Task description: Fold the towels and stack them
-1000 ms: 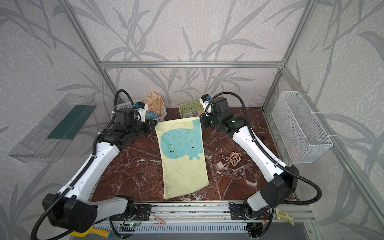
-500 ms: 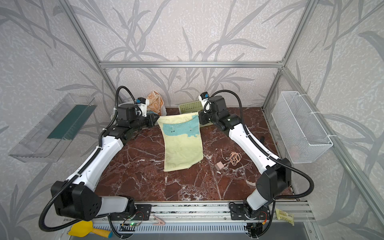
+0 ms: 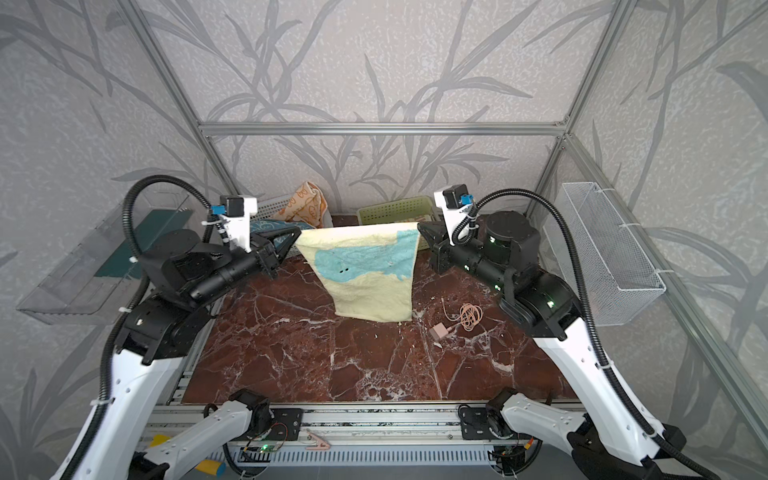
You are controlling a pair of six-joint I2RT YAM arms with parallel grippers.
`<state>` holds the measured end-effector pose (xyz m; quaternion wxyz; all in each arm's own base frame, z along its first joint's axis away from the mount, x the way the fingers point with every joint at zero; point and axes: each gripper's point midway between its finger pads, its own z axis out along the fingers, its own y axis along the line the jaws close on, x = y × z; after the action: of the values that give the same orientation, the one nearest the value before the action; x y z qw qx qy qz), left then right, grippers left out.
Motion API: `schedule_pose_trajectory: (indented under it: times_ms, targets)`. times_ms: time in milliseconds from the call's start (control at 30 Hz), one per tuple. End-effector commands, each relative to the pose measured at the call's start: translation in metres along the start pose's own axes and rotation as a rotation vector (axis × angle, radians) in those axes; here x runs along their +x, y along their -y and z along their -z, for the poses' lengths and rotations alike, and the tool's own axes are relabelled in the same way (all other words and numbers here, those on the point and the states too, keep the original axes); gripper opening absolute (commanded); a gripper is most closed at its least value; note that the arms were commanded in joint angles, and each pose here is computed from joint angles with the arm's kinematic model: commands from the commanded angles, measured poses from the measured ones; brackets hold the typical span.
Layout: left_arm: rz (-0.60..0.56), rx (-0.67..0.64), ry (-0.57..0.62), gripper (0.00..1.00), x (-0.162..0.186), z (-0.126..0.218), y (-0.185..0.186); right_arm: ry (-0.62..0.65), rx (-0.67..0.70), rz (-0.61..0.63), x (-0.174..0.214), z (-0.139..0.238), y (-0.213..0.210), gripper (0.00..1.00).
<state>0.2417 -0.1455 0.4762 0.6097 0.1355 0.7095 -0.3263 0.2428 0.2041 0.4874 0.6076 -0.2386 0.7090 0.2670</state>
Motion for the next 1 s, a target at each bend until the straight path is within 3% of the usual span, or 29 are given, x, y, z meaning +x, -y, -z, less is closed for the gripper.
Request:
schedule_pose_trajectory:
  times_ms: [0,167,333,467,533,667,833,967]
  targets:
    - [0.035,-0.007,0.016,0.0,-0.005,0.027,0.011,0.033,0.032,0.032,-0.013,0.041,-0.007,0.0]
    - [0.058,0.018,0.047,0.0,-0.015,0.051,0.025,0.037,0.024,0.016,-0.024,0.074,-0.012,0.0]
    - [0.079,-0.071,-0.025,0.0,-0.003,0.041,0.007,-0.037,0.072,0.019,-0.014,0.06,-0.004,0.0]
    - [0.103,-0.186,-0.182,0.0,0.035,0.007,-0.028,-0.189,0.158,0.042,0.017,0.015,0.015,0.0]
    - [0.132,-0.202,-0.242,0.0,0.056,-0.015,-0.045,-0.284,0.153,-0.022,0.044,-0.016,0.032,0.0]
    - [0.198,-0.237,-0.297,0.0,0.095,-0.053,-0.087,-0.362,0.114,-0.147,0.096,-0.079,0.066,0.0]
    - [0.228,-0.31,-0.331,0.0,0.146,-0.091,-0.152,-0.416,0.113,-0.18,0.162,-0.149,0.099,0.0]
    - [0.208,-0.3,-0.367,0.0,0.177,-0.118,-0.179,-0.446,0.113,-0.174,0.196,-0.184,0.116,0.0]
